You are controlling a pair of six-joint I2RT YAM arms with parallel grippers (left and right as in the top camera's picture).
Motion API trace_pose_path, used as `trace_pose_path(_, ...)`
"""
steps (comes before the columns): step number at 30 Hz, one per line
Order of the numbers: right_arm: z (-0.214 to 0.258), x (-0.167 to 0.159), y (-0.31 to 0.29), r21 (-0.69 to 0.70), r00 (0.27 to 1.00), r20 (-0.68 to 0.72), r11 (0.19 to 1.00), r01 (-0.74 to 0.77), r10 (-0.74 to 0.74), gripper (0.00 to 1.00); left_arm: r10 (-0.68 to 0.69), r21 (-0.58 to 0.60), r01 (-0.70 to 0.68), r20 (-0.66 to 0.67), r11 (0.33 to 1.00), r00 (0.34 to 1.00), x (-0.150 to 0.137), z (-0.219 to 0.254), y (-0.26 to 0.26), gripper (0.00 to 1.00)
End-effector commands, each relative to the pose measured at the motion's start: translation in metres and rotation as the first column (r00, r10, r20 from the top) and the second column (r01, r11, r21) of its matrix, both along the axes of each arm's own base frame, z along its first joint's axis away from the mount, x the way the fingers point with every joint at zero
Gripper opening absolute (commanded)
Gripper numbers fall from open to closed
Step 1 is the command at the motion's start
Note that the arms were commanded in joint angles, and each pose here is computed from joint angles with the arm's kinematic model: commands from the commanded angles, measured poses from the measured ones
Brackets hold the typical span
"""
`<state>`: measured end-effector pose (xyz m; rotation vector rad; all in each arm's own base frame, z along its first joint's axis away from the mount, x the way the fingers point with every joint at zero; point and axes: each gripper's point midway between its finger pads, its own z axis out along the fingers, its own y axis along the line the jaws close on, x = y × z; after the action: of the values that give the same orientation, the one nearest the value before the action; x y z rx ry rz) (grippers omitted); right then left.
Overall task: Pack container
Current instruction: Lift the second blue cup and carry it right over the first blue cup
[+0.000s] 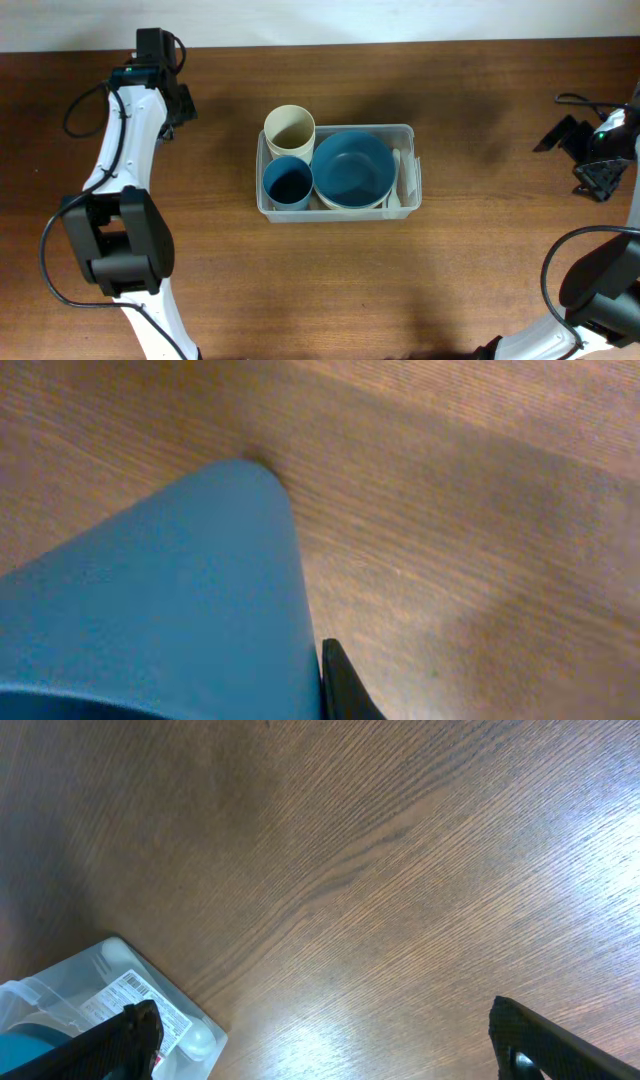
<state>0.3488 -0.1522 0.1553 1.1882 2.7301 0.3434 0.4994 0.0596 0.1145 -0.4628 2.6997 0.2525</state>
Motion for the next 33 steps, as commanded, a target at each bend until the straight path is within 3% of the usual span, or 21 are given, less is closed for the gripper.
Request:
trace_pose_path(1,0.009,0.000,-0.003,-0.023,1.000,0.017,1.000,0.012,-0.012,0.99,-0.057,-0.180,0.055,-0.010,0.982,0.998,-0.006,0.005,-0.030,0.02)
trace_pose_path(8,0.009,0.000,-0.003,-0.023,1.000,0.017,1.000,0.012,-0.012,0.99,-0.176,-0.293,0.166,-0.010,0.942,0.984,-0.037,0.077,-0.059,0.02)
trace_pose_path(13,0.009,0.000,-0.003,-0.023,1.000,0.017,1.000,0.012,-0.012,0.99,-0.309,-0.247,0.306,0.029,0.919,0.951,-0.073,0.146,-0.073,0.01)
trace_pose_path(20,0.009,0.000,-0.003,-0.023,1.000,0.017,1.000,0.012,-0.012,0.99,-0.378,-0.140,0.405,0.182,0.903,0.907,-0.124,0.234,-0.098,0.02)
trace_pose_path(26,0.009,0.000,-0.003,-0.023,1.000,0.017,1.000,0.012,-0.012,0.99,-0.517,-0.083,0.564,0.305,0.822,0.799,-0.173,0.283,-0.145,0.01)
trace_pose_path(33,0.009,0.000,-0.003,-0.023,1.000,0.017,1.000,0.012,-0.012,0.99,-0.717,-0.047,0.753,0.275,0.656,0.641,-0.212,0.283,-0.202,0.02)
